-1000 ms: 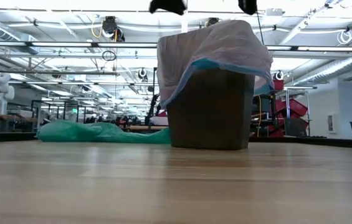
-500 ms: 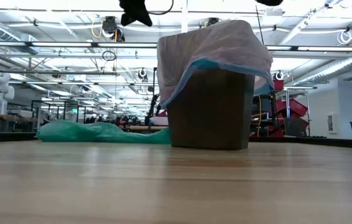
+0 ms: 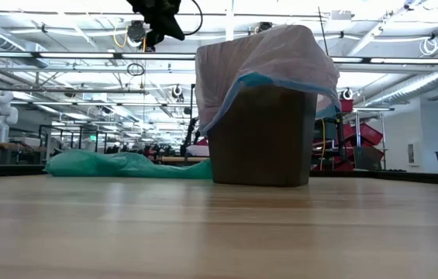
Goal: Place trash/remove bag and relplace
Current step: Remove the pink trash bag from the trash bin
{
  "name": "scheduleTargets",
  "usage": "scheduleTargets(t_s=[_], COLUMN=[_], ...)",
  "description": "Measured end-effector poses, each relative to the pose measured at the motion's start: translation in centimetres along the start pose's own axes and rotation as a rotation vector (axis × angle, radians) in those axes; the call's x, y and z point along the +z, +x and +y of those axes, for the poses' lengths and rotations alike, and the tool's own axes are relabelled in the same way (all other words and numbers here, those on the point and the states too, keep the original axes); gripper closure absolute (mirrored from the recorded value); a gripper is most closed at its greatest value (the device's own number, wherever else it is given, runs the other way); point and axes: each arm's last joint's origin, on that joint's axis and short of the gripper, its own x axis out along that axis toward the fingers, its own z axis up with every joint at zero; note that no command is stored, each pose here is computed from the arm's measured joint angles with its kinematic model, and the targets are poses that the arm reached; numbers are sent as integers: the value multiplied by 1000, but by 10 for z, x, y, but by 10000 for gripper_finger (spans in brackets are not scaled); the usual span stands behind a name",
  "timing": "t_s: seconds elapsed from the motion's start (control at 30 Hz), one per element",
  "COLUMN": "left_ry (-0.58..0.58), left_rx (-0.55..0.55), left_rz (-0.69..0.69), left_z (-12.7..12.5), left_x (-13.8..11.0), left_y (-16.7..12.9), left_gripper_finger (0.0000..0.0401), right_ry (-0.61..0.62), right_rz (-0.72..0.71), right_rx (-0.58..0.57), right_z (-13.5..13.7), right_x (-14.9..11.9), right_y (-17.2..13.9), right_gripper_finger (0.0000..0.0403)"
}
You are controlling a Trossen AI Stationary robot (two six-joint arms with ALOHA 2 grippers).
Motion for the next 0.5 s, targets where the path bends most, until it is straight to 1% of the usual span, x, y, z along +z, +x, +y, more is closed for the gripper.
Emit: scheduleTargets(t_s=[0.1,0.2,0.27,0.33,0.43,0.5], left_ry=[-5,-17,-23,-31,-59,-66], left_rx=[-11,-30,-28,-22,-25,-58], left_rz=[-30,-62,-66,-69,-87,-103], left_z=[3,7,9,12,14,14], left_x=[3,5,4,4,6,7], left_y=[-2,-5,-7,-9,-10,-11], left_gripper_finger=[401,401,401,401,401,401], right_ry=[54,95,120,157,228,286], right_rz=[-57,-105,-130,-187,-331,-437], right_rx=[-45,-19,30,106,238,304], right_z=[1,-1,-6,-14,-31,-45], right_x=[-6,-13,-20,-27,-40,-50], right_y=[5,20,35,54,81,99], right_gripper_finger=[402,403,403,403,403,403])
